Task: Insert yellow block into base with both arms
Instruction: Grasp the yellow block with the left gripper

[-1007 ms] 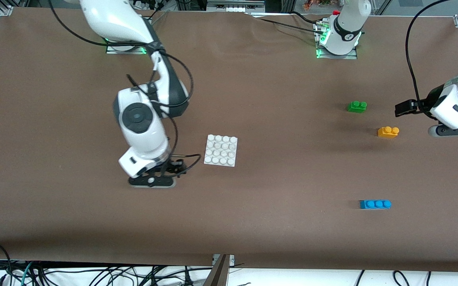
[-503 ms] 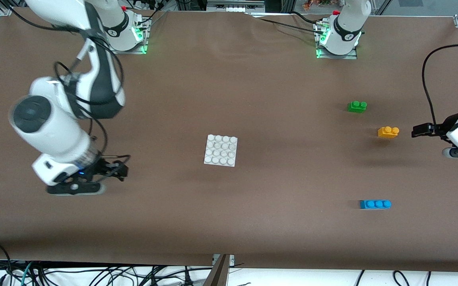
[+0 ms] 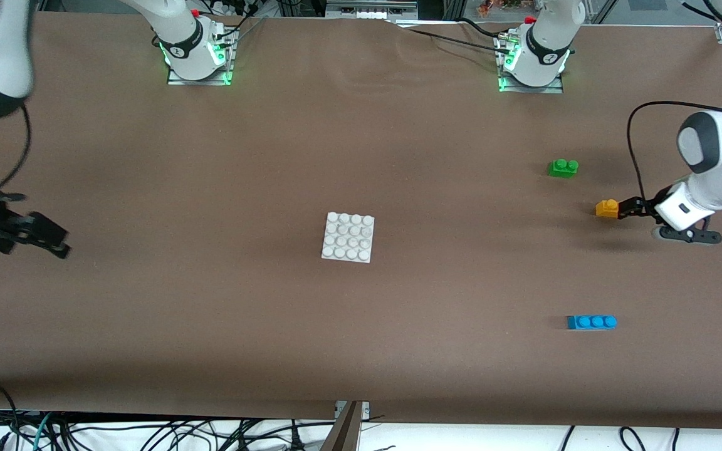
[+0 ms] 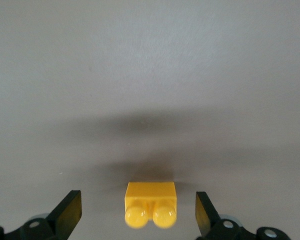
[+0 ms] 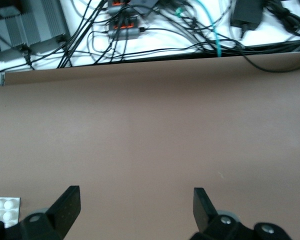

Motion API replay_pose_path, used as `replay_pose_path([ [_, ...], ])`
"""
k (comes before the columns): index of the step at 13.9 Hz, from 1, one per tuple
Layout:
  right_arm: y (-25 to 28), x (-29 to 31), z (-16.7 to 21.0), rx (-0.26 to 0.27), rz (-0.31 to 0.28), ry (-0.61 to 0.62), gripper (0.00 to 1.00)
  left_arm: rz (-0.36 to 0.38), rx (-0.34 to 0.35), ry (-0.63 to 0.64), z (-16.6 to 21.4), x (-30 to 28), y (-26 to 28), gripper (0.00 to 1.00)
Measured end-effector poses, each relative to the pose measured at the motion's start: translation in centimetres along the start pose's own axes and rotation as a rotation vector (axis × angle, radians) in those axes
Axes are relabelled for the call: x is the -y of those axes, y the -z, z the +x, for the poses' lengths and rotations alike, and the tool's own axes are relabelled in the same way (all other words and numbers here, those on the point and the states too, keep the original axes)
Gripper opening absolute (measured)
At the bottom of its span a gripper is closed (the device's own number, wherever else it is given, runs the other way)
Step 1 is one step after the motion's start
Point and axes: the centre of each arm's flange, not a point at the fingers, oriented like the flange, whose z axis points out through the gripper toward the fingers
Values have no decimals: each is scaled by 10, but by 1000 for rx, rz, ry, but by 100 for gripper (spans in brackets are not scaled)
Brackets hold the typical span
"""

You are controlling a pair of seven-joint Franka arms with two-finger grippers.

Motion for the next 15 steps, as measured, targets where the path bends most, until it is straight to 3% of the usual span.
replay_pose_path([
  [5, 29, -57, -28, 28, 50, -74, 100, -11, 0, 11, -34, -7, -42, 100],
  [7, 33, -63, -39, 66, 18, -63, 100, -13, -4, 12, -39, -8, -53, 100],
  [12, 27, -32, -44, 93, -49, 25, 100, -21, -6, 1, -41, -11, -76, 98],
  [15, 25, -28, -46, 108, -52, 33, 100, -21, -6, -6, -41, -11, -76, 72],
])
